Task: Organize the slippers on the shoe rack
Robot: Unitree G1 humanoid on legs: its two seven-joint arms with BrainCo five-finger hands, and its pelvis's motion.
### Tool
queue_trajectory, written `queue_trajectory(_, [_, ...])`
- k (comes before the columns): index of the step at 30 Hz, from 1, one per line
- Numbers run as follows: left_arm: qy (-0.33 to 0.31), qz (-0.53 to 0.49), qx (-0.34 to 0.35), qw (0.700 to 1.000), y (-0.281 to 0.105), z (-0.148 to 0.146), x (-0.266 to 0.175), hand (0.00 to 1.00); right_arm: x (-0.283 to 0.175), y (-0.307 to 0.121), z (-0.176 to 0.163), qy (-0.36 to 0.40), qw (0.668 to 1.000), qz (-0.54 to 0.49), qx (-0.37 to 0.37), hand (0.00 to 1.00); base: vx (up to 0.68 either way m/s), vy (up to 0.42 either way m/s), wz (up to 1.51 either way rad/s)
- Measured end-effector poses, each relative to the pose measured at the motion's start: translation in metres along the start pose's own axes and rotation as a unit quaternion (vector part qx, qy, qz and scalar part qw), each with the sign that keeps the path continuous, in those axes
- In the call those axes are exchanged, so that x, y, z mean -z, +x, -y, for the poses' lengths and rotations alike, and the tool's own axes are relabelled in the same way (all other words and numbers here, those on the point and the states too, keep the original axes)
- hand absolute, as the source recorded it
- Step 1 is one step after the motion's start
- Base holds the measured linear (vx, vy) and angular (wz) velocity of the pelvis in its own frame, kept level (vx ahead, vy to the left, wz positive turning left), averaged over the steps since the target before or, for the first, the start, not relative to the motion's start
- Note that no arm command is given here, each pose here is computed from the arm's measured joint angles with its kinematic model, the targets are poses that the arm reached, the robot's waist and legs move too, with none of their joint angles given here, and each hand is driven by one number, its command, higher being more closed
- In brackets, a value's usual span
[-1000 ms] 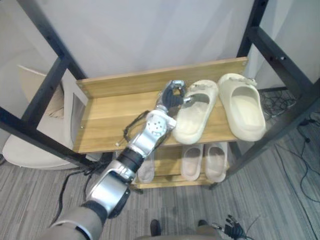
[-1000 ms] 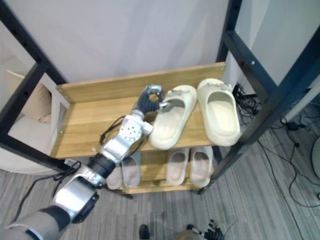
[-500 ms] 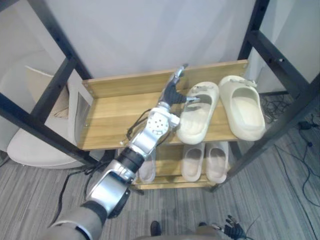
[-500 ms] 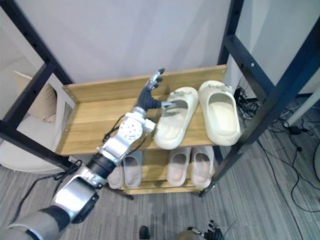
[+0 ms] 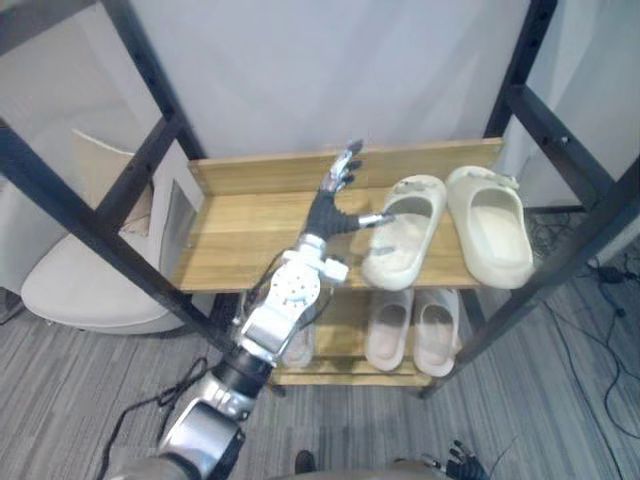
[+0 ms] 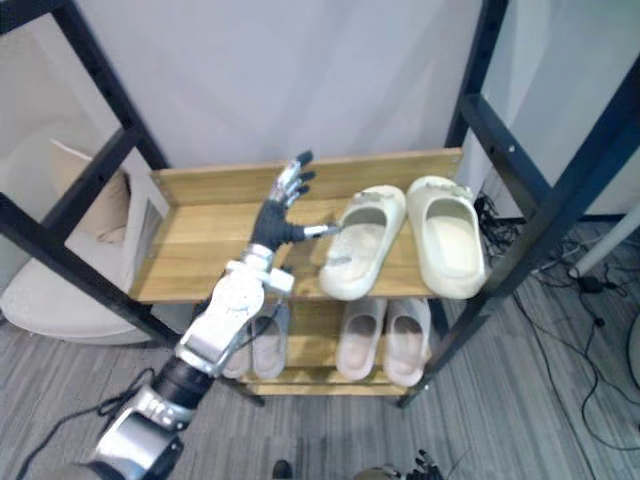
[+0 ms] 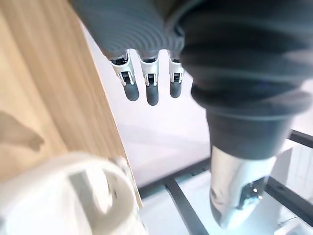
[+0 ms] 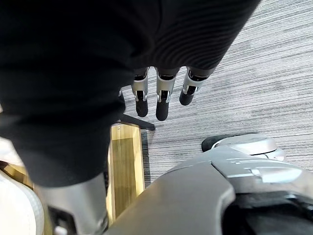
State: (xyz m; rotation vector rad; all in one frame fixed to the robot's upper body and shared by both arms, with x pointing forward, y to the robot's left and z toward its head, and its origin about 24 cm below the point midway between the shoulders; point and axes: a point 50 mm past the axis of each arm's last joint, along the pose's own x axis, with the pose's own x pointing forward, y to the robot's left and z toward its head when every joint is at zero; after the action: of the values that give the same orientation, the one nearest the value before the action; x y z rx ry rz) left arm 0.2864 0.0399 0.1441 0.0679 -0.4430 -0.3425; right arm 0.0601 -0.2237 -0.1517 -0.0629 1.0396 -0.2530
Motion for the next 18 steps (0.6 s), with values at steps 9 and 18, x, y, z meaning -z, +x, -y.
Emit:
queue_trajectory(9, [-0.073,-0.047,0.025,0.996,-0.025,0.017,0.017,0.0,0.012,-0.005,-0.003,-0.002,1.0,-0.013,0.0,0.0,-0.02,-0.001,0.07])
queue_trajectory(18, [-0.076,-0.097,0.058,0.991,-0.044,0.025,0.037,0.0,0.014,-0.006,-0.006,-0.015,1.0,-0.018,-0.005,0.0,0.02,-0.008,0.0])
